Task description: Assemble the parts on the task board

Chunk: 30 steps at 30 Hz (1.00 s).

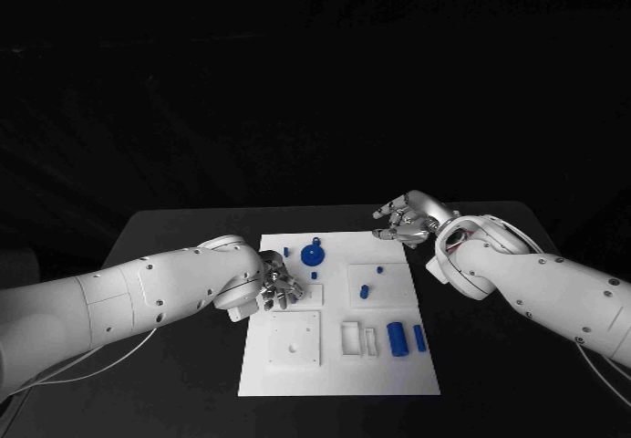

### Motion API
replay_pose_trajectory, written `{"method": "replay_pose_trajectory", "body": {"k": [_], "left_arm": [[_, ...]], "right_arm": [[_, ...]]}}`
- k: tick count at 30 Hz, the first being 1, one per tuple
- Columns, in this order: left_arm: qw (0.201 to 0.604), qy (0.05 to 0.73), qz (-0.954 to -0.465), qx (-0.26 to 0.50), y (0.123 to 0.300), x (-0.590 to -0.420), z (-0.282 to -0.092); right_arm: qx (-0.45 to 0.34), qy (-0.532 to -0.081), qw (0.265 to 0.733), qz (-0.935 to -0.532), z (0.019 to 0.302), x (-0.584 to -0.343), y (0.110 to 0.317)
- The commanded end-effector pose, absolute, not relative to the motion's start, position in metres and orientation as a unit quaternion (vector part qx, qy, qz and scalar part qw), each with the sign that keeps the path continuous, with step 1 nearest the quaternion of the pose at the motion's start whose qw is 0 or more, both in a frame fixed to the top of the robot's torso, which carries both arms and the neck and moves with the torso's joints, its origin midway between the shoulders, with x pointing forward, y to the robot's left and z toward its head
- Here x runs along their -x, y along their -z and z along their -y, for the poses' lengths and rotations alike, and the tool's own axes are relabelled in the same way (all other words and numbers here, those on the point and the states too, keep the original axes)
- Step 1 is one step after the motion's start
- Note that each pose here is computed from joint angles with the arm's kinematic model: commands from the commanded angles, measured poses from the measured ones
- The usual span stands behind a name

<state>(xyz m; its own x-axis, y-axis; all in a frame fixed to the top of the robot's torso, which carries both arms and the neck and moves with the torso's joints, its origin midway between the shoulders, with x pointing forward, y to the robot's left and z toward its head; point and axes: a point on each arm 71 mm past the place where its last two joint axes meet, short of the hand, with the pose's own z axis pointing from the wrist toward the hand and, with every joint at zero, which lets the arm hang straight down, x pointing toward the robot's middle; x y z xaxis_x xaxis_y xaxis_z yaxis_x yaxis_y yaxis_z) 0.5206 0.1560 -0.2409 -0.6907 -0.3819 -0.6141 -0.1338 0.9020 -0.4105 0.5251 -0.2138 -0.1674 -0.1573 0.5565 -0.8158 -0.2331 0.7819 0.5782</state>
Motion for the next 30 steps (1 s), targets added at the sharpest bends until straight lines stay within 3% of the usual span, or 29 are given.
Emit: {"method": "replay_pose_trajectory", "body": {"k": [1,13,19,30], "left_arm": [[0.362,0.173,-0.906,0.136,0.238,-0.52,-0.155],[0.357,0.179,-0.907,0.134,0.227,-0.527,-0.157],[0.323,0.197,-0.917,0.129,0.226,-0.53,-0.16],[0.249,0.374,-0.881,0.146,0.213,-0.525,-0.164]], "right_arm": [[-0.11,-0.312,0.633,-0.7,0.212,-0.525,0.168],[-0.11,-0.312,0.632,-0.7,0.212,-0.525,0.169],[-0.107,-0.322,0.628,-0.701,0.208,-0.524,0.169],[-0.044,-0.364,0.61,-0.702,0.182,-0.509,0.164]]}}
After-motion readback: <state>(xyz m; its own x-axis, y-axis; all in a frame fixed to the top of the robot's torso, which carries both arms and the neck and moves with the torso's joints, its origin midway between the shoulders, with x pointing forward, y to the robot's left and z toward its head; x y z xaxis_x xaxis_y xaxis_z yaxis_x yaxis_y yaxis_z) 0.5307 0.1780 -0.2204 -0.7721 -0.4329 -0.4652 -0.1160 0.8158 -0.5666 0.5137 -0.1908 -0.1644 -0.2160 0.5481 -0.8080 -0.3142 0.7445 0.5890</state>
